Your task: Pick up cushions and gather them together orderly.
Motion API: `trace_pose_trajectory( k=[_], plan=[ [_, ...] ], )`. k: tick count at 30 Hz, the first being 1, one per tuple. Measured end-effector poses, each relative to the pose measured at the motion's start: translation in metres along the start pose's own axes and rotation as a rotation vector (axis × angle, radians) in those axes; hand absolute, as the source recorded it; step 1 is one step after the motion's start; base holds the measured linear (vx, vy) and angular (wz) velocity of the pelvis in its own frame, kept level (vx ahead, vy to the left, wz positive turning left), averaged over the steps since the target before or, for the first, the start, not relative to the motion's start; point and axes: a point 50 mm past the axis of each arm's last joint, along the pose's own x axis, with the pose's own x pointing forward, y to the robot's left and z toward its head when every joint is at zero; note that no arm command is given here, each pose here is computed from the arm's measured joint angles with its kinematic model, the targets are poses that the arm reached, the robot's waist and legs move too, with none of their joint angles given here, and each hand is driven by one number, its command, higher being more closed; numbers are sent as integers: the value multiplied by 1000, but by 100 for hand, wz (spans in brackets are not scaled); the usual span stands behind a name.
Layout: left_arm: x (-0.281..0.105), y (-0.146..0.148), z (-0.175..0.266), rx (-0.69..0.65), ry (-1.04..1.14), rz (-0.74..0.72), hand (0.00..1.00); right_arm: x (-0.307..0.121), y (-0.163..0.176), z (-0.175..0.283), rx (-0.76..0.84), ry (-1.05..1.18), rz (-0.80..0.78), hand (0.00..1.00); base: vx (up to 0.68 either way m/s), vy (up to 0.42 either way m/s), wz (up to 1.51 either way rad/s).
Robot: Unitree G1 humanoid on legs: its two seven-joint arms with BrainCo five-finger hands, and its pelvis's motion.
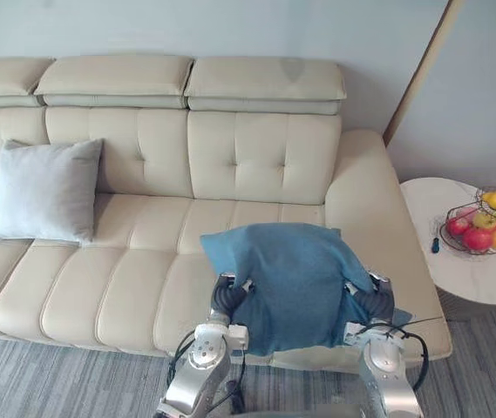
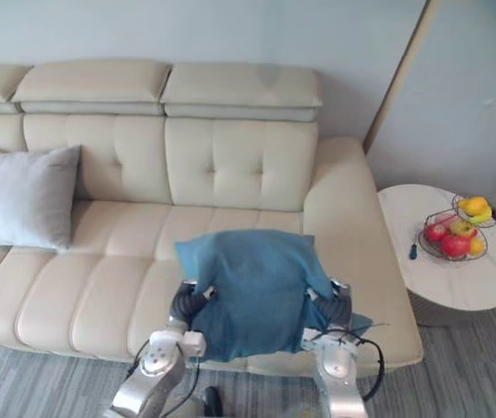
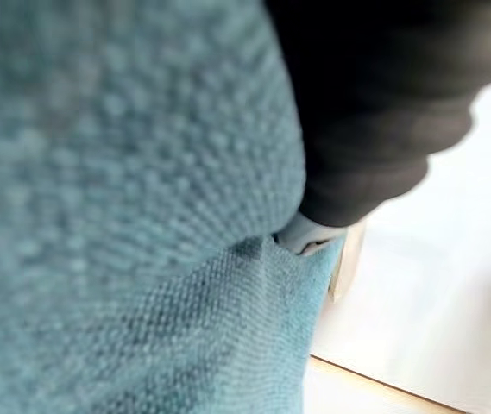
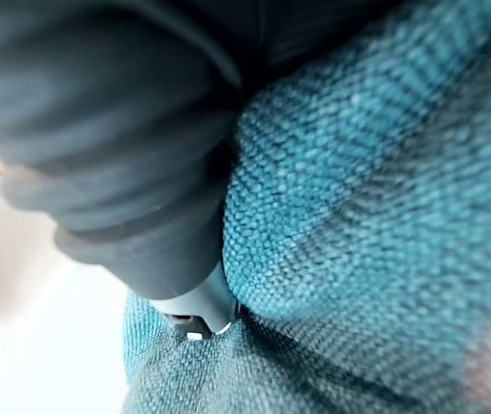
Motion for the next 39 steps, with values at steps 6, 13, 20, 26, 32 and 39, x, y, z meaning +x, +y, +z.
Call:
trace_pose_trajectory(
  k=[6, 13, 20, 26, 32, 39],
  plan=[
    [-1, -4, 9, -7, -39, -18, 100, 1, -1, 6, 7, -26, -1, 100, 144, 103, 18],
    [-6, -11, 19, -29, -82, -47, 100, -14, -12, 31, 38, -124, -33, 100, 115, 11, 51],
    [-8, -22, 28, -92, -126, -69, 100, -10, -16, 44, 54, -185, -73, 100, 52, 109, -33],
    [-11, -19, 19, -56, -87, -78, 100, -20, -17, 30, 63, -117, -93, 100, 30, 131, -25],
    [-12, -19, 14, -16, -71, -88, 100, -20, -16, 14, 41, -49, -93, 100, -9, -24, -14],
    [-1, -22, 30, 14, -137, -66, 100, 2, -7, 22, 12, -95, -65, 100, -42, -36, -13]
  ],
)
